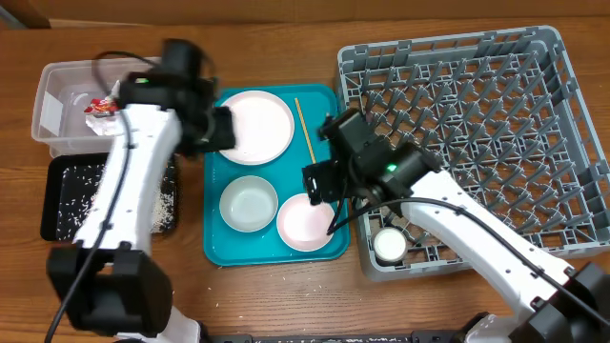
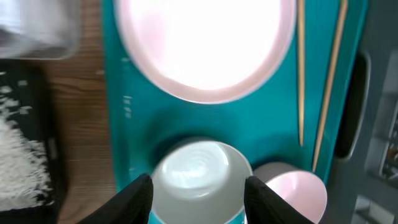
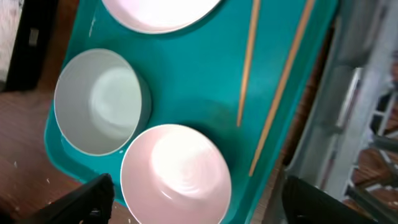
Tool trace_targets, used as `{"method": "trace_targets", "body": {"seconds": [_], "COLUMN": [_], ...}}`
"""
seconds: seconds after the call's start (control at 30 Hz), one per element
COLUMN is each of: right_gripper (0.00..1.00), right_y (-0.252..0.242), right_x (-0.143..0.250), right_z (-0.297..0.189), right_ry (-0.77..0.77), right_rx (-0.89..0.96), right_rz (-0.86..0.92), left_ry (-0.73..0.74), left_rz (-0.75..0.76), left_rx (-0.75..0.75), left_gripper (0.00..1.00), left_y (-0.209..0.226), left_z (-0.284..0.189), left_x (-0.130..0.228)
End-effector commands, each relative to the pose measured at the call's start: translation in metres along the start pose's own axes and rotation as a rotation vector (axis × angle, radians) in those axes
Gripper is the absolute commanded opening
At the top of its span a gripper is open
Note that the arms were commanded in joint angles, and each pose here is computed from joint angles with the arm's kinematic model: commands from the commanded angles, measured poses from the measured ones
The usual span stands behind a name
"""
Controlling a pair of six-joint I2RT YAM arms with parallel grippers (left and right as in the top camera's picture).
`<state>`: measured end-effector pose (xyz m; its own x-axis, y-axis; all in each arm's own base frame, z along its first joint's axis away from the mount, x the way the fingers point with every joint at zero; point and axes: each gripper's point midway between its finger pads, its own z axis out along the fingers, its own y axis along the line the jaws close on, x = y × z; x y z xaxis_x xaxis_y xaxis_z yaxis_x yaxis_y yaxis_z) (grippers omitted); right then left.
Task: Sort waste into correct bins and load items into the dishwasher
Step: 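Grasp the pink bowl rim with the right gripper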
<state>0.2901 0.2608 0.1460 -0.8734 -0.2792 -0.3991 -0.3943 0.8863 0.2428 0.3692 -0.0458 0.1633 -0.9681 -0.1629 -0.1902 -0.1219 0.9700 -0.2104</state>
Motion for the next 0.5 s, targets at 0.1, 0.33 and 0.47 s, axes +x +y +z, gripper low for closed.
{"method": "trace_targets", "body": {"seconds": [0.1,0.33,0.47], "right_gripper": [0.74,0.55,0.54], "right_y": [0.016,0.006,0.002], "right_x": [0.011,0.037,0.042], "right_z": [0.033,0.075,0.077], "right_ry": [0.078,0.22,0.231], "right_rx": [-0.039,-0.019,-0.006], "right_rz": [-0.204,-0.189,-0.202], "left_ry": [-0.067,-0.071,-0.071], "left_rz": [-0.059,-0.055,-0.055], "left_rx": [0.052,0.054,0.053], "left_gripper": [0.52,0.57,0.62], "left_y": [0.015,0.013,0.014], "left_z": [-0.017,-0.016,-0.016], "left_x": [-0.017,-0.018,-0.018]}}
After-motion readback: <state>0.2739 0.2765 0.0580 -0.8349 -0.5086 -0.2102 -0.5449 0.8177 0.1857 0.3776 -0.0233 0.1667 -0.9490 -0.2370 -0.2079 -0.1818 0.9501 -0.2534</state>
